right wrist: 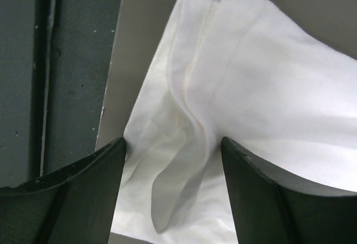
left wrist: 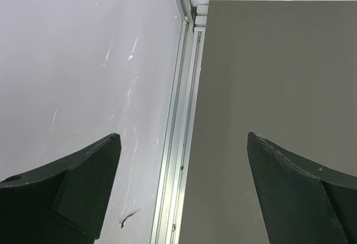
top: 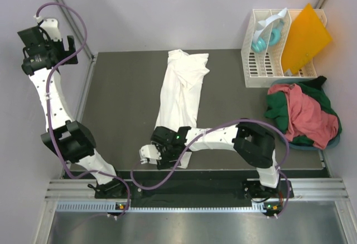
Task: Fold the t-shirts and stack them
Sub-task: Grab the bottom of the folded rectangular tshirt with right arm, then fold the folded rectangular tshirt in 1/3 of the way
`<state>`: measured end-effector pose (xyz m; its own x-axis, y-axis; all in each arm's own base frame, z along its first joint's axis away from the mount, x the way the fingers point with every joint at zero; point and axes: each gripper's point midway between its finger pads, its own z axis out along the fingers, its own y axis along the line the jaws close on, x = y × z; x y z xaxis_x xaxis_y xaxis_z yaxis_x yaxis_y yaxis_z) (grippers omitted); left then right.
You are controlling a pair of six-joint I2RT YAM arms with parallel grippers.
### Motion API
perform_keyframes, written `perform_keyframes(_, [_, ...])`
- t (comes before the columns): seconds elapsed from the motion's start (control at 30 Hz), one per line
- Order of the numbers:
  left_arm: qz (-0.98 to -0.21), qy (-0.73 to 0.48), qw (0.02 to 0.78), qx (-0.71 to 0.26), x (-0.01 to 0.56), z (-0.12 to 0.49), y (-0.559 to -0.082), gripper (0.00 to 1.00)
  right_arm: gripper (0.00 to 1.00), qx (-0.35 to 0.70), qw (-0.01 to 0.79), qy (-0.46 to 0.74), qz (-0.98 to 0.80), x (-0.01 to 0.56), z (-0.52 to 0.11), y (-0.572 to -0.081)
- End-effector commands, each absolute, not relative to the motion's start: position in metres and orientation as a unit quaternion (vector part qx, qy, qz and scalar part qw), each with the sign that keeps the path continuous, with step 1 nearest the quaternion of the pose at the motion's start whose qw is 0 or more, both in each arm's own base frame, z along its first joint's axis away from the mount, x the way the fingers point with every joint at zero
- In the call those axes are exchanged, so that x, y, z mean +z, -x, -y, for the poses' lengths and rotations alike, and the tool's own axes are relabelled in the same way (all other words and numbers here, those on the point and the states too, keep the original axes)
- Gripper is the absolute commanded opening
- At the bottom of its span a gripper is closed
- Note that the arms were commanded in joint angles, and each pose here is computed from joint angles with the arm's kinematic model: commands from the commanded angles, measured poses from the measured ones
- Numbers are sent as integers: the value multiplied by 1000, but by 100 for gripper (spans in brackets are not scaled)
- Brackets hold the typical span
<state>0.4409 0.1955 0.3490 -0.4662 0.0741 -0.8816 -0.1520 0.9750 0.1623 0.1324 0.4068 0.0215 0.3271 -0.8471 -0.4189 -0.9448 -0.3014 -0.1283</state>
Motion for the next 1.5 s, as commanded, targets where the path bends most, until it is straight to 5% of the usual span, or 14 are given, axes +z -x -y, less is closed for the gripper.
perform_keyframes(0.0, [-833,18,539,127,374,-197,-435,99,69,126,237,763,-588,33,-425,-144])
perform_keyframes(0.2, [-831,17,540,128,375,-199,-439,99,63,140,232,743,-613,29,-431,-139])
perform_keyframes(0.33, [-830,12,542,133,378,-202,-443,99,35,141,220,746,-612,25,-429,-131])
perform_keyframes(0.63, [-826,8,545,142,381,-209,-453,99,0,188,171,767,-590,41,-422,-100])
perform_keyframes(1.13, [-831,21,544,117,371,-205,-458,99,0,176,230,791,-538,125,-399,-137])
perform_keyframes(1.47, [-834,30,540,111,363,-204,-457,99,0,90,272,801,-526,128,-382,-219])
